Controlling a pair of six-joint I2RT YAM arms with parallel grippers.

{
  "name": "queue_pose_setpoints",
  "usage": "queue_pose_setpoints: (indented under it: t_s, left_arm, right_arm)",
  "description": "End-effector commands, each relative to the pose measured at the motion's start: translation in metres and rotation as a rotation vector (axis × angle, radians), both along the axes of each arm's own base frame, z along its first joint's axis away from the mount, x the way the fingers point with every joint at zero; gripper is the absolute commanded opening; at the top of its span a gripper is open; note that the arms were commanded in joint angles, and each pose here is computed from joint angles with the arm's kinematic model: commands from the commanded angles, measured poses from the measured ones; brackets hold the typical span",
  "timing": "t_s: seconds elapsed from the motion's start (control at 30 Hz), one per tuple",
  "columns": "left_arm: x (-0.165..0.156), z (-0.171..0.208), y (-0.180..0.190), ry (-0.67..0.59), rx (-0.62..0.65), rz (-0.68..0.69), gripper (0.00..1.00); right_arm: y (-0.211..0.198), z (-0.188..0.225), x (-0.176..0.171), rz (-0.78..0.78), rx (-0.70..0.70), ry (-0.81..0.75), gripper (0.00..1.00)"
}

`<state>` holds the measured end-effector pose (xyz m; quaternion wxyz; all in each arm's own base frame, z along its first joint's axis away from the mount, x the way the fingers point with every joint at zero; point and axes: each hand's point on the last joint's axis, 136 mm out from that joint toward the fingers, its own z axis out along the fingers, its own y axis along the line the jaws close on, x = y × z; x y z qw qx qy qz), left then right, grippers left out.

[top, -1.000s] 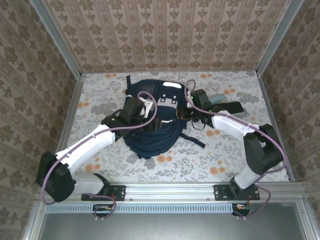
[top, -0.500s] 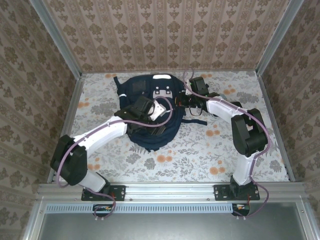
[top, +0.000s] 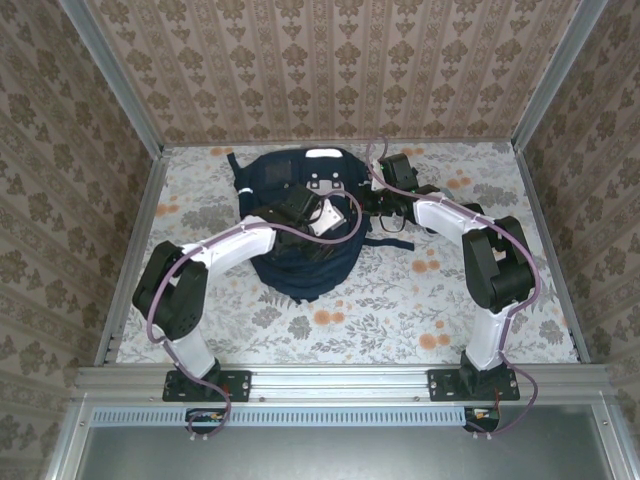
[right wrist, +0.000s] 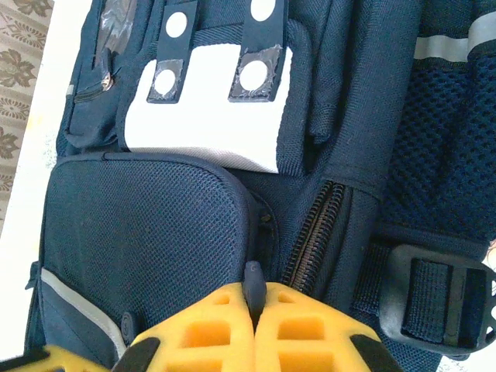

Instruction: Pack books, pencil case, and school supplies into a backpack

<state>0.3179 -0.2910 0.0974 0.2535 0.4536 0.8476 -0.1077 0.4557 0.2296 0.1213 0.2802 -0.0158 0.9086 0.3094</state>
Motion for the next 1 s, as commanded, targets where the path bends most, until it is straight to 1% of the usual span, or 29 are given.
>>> queue_pose_setpoints:
  t_s: [0.0,0.07,0.13,0.2,0.3,0.47,0.57,0.67,0.83,0.97]
  left_arm:
    - [0.023,0.013,0.002,-0.072,0.0,0.069,0.31]
    - [0.031,0.018,0.006,-0.088,-0.004,0.141,0.22]
    - [0.038,0.023,0.014,-0.091,0.004,0.248,0.12]
    - [0.04,0.025,0.02,-0.093,-0.004,0.307,0.05]
    - [0.036,0.031,0.019,-0.087,-0.057,0.337,0.0]
    - [0.032,0.051,0.012,-0.08,-0.161,0.35,0.0]
    - [0.03,0.063,0.004,-0.05,-0.229,0.343,0.0]
    - [0.029,0.07,-0.005,-0.024,-0.279,0.335,0.0]
    - [0.026,0.077,-0.011,0.009,-0.342,0.332,0.0]
    - [0.02,0.088,-0.016,0.051,-0.407,0.318,0.0]
  right_arm:
    - [0.006,0.018,-0.01,0.054,0.045,-0.03,0.0]
    - [0.005,0.018,-0.019,0.052,0.058,-0.022,0.0]
    - [0.008,0.025,-0.029,0.057,0.107,-0.014,0.0]
    - [0.013,0.032,-0.041,0.069,0.148,-0.021,0.0]
    - [0.018,0.036,-0.059,0.081,0.155,-0.03,0.0]
    - [0.023,0.035,-0.087,0.089,0.165,-0.034,0.0]
    - [0.03,0.036,-0.102,0.09,0.196,-0.041,0.0]
    - [0.045,0.036,-0.118,0.107,0.249,-0.058,0.0]
    - [0.071,0.026,-0.135,0.13,0.241,-0.088,0.0]
    - [0.092,0.021,-0.148,0.162,0.265,-0.111,0.0]
